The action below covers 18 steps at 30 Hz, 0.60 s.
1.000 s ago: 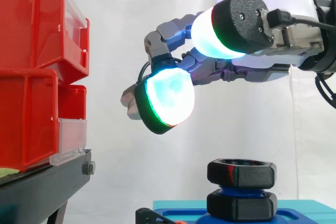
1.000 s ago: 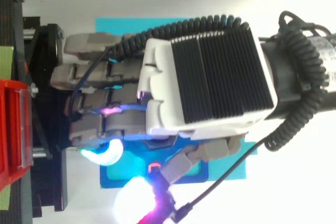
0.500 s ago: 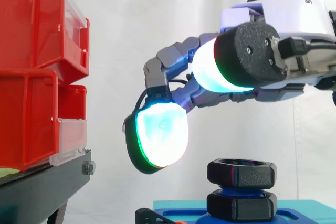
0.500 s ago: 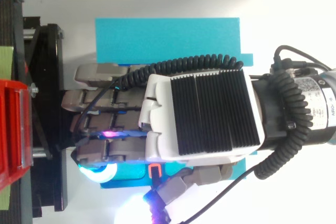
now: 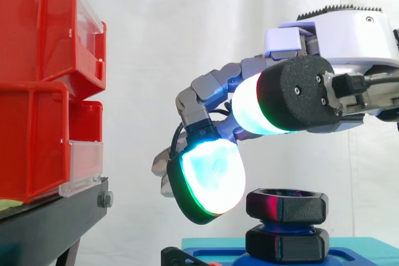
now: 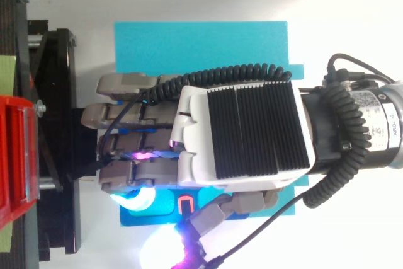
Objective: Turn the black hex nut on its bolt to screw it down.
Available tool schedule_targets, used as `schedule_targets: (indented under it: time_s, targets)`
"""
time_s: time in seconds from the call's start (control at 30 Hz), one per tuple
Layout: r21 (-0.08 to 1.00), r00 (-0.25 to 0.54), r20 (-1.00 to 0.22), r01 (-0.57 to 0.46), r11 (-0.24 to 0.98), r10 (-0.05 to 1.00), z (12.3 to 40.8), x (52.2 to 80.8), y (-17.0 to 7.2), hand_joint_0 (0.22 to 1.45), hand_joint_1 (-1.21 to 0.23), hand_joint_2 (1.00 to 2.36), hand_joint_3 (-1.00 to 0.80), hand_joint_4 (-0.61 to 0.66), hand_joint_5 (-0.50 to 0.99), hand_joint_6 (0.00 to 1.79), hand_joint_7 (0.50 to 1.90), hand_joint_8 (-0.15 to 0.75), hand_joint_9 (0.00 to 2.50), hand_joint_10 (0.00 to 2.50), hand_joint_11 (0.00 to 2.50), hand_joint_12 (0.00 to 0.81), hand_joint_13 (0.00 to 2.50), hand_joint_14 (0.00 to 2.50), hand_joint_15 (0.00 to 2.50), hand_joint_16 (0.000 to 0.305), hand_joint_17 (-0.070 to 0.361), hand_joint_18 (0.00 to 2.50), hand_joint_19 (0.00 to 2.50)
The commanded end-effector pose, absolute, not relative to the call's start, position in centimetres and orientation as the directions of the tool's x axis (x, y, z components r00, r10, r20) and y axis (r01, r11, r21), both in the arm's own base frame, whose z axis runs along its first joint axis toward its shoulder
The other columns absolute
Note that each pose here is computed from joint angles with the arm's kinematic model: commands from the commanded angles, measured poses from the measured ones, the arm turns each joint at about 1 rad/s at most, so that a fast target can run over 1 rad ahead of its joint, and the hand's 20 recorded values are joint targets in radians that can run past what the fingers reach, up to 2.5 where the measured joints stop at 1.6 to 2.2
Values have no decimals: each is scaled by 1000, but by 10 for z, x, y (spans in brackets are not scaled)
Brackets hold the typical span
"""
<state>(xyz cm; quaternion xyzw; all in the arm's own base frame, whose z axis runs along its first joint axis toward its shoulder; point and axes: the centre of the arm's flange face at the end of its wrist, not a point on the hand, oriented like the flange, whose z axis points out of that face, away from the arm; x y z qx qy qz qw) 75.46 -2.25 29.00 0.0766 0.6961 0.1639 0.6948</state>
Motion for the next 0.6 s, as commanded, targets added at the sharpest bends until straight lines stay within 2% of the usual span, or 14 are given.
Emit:
schedule_targets:
  time_s: [0.0,0.37,0.57]
  targets:
    - [292,-23,-956,-118,949,291,289,754,-25,507,-298,1000,-500,157,-19,502,1399,245,761,0,0,318,443,0,0,38,86,216,160]
    - [236,-17,-972,-104,966,235,289,753,-36,512,-302,1000,-500,160,-5,500,1495,249,820,0,0,312,476,0,0,37,84,259,175]
    - [228,-16,-974,-102,968,228,289,752,-44,514,-300,1000,-500,154,-6,537,1464,245,849,0,0,310,503,0,0,37,84,289,193]
